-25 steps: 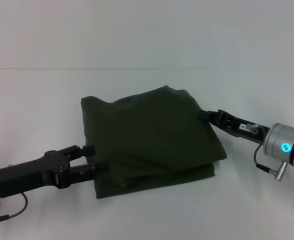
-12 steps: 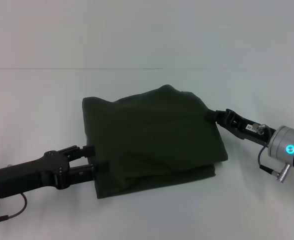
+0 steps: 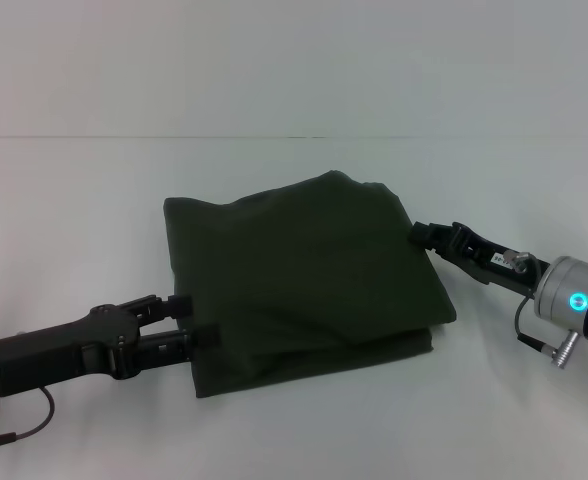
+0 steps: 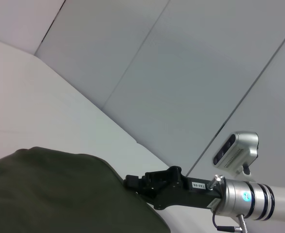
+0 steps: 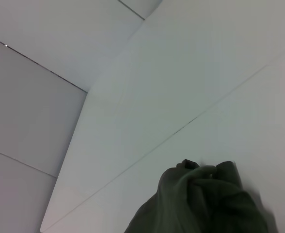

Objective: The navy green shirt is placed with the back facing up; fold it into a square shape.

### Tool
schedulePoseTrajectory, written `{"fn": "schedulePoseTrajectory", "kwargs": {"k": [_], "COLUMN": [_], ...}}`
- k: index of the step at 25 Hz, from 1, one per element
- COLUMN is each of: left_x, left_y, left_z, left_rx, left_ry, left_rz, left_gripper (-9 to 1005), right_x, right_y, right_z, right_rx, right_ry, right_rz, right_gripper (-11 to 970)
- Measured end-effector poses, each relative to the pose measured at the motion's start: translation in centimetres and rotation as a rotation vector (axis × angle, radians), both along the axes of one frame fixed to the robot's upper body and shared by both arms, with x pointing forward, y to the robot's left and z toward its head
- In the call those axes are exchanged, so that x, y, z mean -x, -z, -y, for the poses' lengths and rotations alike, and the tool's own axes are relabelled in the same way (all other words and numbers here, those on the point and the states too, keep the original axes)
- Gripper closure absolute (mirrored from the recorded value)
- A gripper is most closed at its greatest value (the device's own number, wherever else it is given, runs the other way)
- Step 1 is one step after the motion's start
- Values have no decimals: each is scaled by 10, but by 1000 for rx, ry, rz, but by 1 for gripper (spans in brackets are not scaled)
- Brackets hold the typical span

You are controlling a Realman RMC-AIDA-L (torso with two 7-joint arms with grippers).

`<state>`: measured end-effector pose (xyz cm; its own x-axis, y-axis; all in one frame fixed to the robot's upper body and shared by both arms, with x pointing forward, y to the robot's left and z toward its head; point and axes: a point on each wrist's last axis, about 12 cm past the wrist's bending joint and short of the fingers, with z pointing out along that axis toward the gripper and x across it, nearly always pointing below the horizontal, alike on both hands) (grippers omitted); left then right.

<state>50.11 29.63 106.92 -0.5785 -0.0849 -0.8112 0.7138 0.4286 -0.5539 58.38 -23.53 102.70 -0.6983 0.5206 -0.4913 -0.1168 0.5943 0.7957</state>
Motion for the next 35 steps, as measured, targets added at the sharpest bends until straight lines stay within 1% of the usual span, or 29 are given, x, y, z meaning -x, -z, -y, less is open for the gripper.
{"fn": "schedulePoseTrajectory", "kwargs": {"k": [5,7,8,10,13,16,19,22,23,24,25,29,32,35], "left_x": [0,-2,-4,-8,-18,-31,-42,-51,-53,-56,-57,-62,-65,-68], "left_y": [-2,-4,-6,-7,-5,0,6,13,14,15,15,15,16,16], "left_z": [-2,-3,-3,-5,-7,-7,-3,3,5,6,7,7,5,4], "left_rx": [33,55,70,91,119,119,104,73,62,51,42,17,-16,-42], "left_ry": [-4,-12,-21,-46,-138,-234,-297,-338,-347,-356,-362,-378,-399,-410], "left_rz": [-66,-119,-162,-232,-362,-471,-550,-622,-633,-643,-647,-641,-632,-624], "left_gripper": [105,105,105,105,105,105,106,106,106,106,106,105,105,105], "right_x": [4,9,13,22,40,58,78,98,110,115,115,130,136,137], "right_y": [0,-4,-7,-11,-13,-12,-8,-1,2,4,4,12,14,14], "right_z": [6,11,13,18,29,35,37,37,37,37,37,38,38,38], "right_rx": [-3,-7,-8,3,44,101,163,212,239,254,254,311,330,331], "right_ry": [-2,-30,-56,-96,-153,-240,-357,-480,-547,-574,-574,-633,-642,-643], "right_rz": [25,92,144,232,356,458,528,586,625,641,641,700,725,728], "right_gripper": [862,723,653,555,407,304,201,143,124,105,86,9,11,14]}}
